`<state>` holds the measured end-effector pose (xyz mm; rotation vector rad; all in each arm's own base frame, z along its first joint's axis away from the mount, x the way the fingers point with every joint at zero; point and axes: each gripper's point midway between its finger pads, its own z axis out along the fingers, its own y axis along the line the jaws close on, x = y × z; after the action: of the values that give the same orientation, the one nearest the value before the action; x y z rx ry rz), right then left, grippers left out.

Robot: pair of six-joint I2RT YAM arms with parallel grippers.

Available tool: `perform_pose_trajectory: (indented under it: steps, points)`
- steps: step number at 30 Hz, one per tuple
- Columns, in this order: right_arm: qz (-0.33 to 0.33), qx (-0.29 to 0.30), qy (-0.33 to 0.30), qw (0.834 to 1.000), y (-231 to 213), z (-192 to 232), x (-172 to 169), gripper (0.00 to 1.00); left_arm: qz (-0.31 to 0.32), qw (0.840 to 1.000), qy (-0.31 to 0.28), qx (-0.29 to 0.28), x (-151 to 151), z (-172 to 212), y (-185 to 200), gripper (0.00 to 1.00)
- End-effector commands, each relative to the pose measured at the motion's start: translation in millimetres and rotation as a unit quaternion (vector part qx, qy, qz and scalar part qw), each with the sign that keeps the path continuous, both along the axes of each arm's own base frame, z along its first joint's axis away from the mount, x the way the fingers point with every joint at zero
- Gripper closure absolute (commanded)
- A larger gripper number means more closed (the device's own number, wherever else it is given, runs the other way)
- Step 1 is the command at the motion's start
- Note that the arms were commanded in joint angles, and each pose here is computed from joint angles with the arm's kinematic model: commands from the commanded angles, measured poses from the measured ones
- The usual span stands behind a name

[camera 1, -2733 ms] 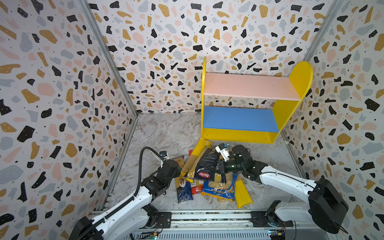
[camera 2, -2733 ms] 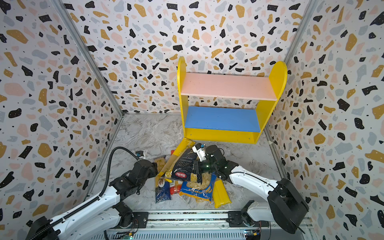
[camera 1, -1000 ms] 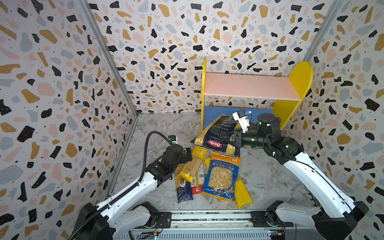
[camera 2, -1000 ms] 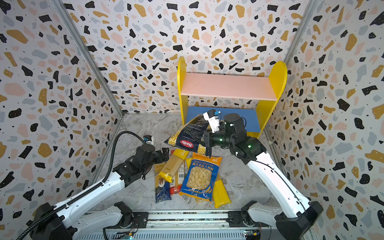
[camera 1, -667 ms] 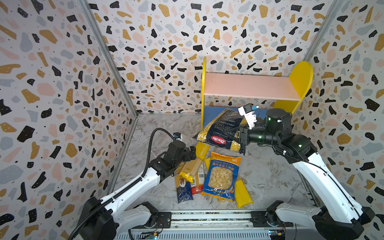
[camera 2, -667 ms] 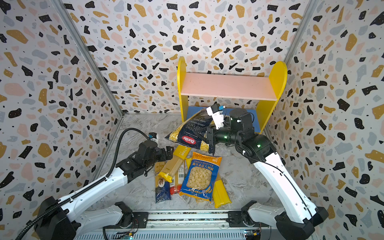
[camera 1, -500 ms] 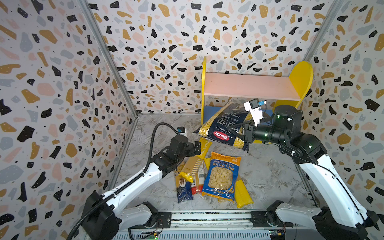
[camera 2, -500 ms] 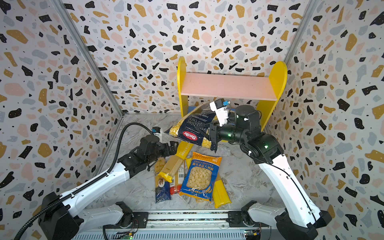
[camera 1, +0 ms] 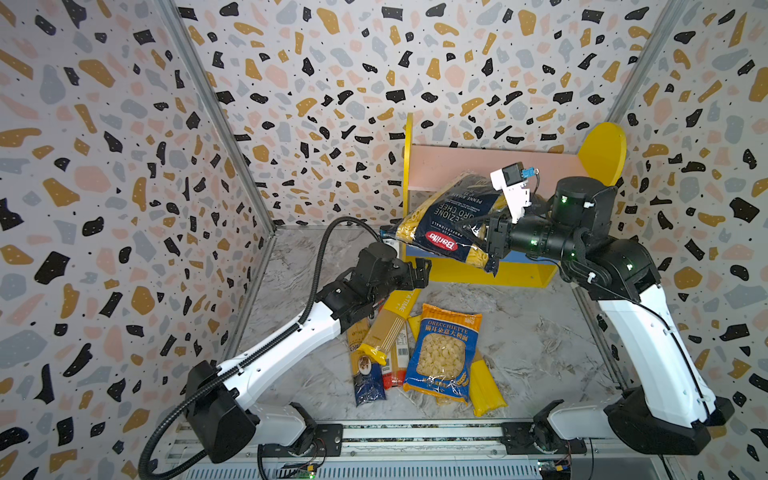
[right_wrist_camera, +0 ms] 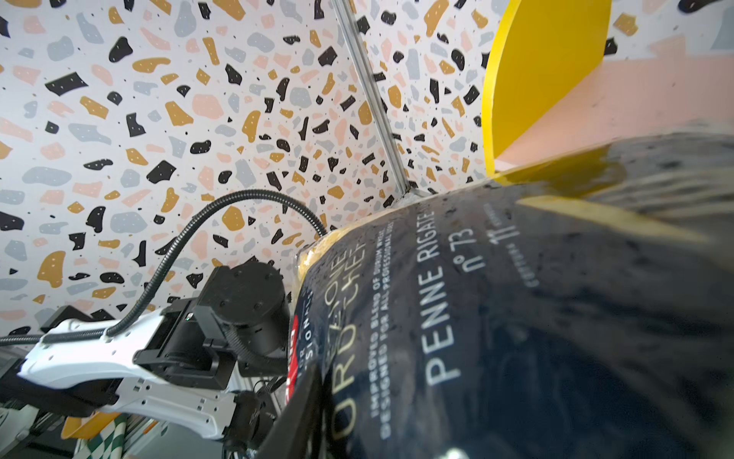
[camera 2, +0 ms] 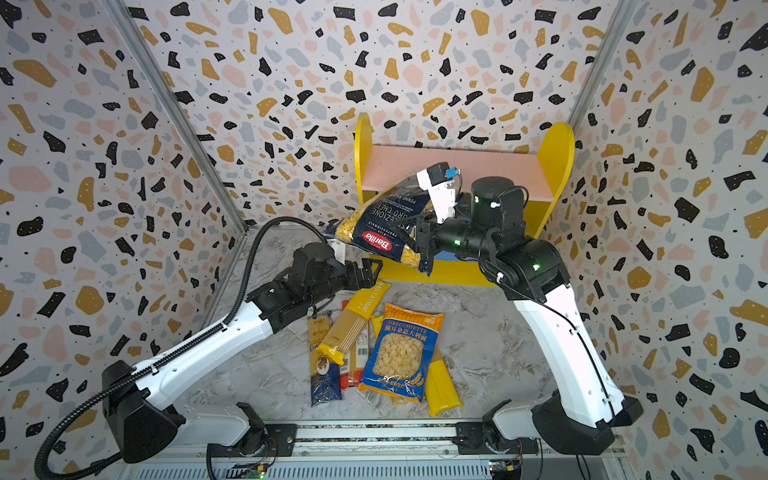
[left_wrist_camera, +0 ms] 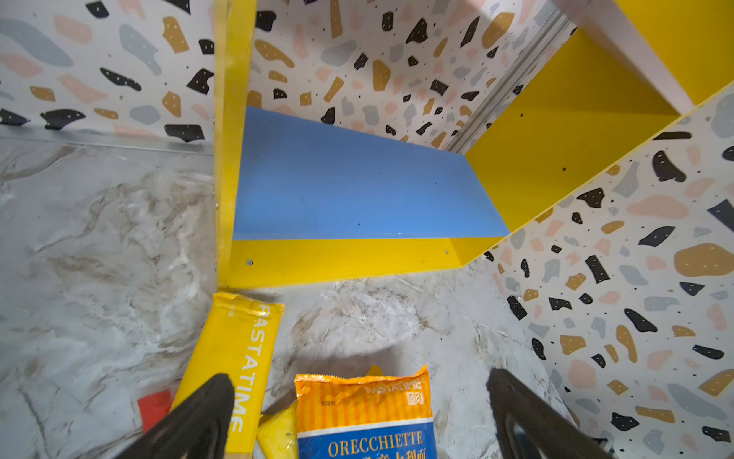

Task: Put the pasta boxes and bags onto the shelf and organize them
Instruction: 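Carry penne bag toward pink upper shelf while left gripper moves near shelf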

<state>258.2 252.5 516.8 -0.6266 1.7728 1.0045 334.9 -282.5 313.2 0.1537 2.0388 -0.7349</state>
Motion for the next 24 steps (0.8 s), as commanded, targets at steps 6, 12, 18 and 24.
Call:
perform_pose_trajectory:
  steps: [6,12,18,24]
  points:
    - [-0.024,0.077,-0.219,0.972,-34.9,111.4,-10.6,0.75,-0.012,1.0,-0.015,0.012,2.0,8.5,-5.8,0.0]
    - [-0.035,0.085,-0.22,0.971,-47.5,111.8,9.2,0.75,-0.011,1.0,-0.015,0.02,1.5,6.2,-3.9,0.0]
    - [-0.046,0.095,-0.227,0.968,-58.8,117.4,25.5,0.75,-0.007,0.999,-0.025,0.022,0.8,14.1,-0.3,0.0]
    - [-0.068,0.106,-0.227,0.966,-68.4,119.1,51.3,0.75,-0.002,0.999,-0.027,0.032,1.3,11.7,3.2,0.0]
